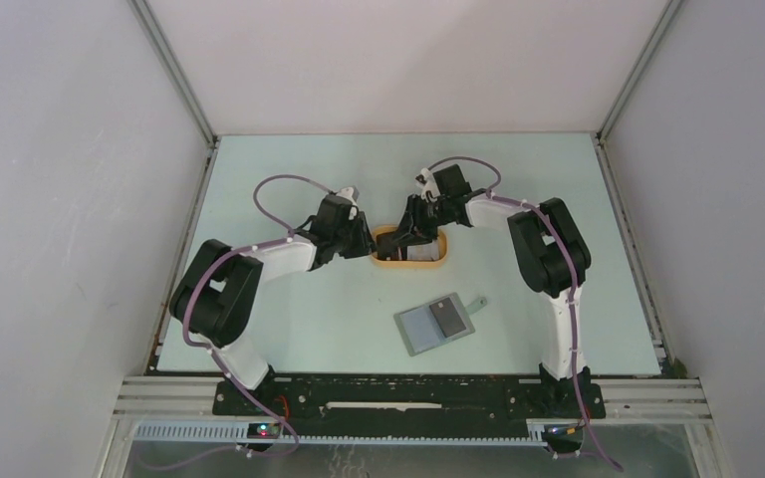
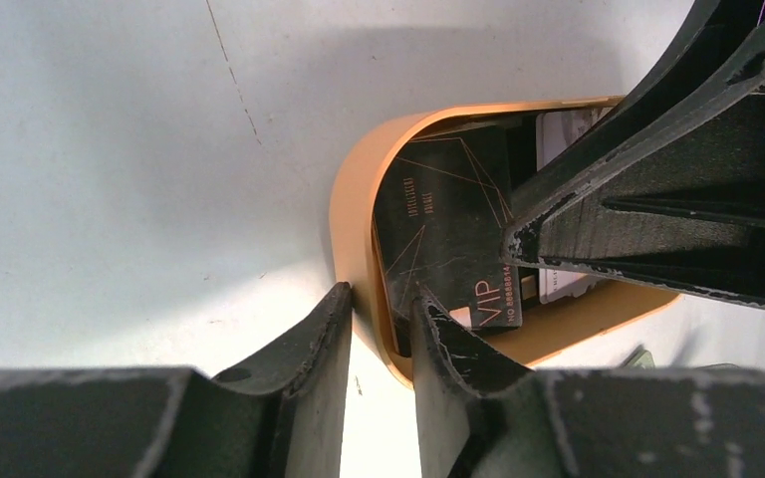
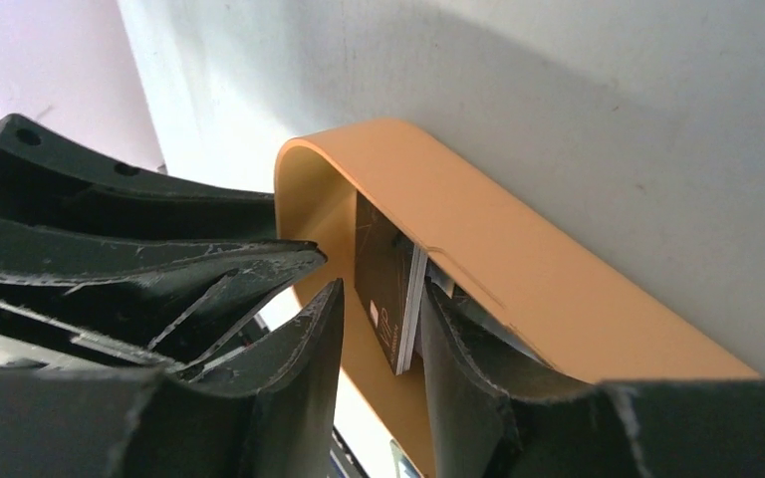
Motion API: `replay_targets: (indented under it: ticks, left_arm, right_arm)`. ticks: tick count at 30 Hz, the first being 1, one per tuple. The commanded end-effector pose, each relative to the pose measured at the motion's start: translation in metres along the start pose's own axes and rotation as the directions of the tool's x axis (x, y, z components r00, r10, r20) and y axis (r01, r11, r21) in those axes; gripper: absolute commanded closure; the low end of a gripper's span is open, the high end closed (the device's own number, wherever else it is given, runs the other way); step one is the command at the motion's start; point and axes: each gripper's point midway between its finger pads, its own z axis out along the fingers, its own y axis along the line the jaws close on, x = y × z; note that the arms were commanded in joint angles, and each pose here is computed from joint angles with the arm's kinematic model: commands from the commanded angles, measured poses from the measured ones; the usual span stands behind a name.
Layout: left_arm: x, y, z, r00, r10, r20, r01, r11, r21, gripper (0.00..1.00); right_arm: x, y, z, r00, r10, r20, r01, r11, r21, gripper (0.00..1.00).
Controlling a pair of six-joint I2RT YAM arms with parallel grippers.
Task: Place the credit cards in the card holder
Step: Pick up the credit card from the storage box.
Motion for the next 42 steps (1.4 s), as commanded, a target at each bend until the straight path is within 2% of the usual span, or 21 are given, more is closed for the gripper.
replay_targets:
  ticks: [1,7,13,24,42]
  left_arm:
    - [-0.01,-0.016,0.001,1.0,0.011,0.002,-0.011,0.998,0.055,0.68]
    - [-0.011,-0.018,0.001,1.0,0.009,0.001,-0.009,0.998,0.06,0.68]
    - [-0.01,-0.019,0.001,1.0,0.009,-0.002,-0.009,0.998,0.068,0.68]
    - [-0.011,-0.022,0.001,1.0,0.009,-0.005,-0.008,0.997,0.079,0.68]
    - [-0.01,-0.02,0.001,1.0,0.002,-0.007,-0.002,0.997,0.075,0.68]
  right_arm:
    - [-0.001,0.033,-0.008,1.0,-0.016,-0.014,0.014,0.992,-0.128,0.58]
    - [0.001,0.04,-0.01,0.999,-0.027,-0.018,0.024,0.986,-0.162,0.59]
    - [0.002,0.021,0.001,0.999,-0.041,-0.029,0.039,0.998,-0.053,0.56]
    - [0.008,0.022,0.013,0.997,-0.038,-0.07,0.035,0.998,-0.055,0.56]
    - [0.001,0.031,-0.009,0.997,-0.067,-0.038,0.065,0.996,-0.058,0.58]
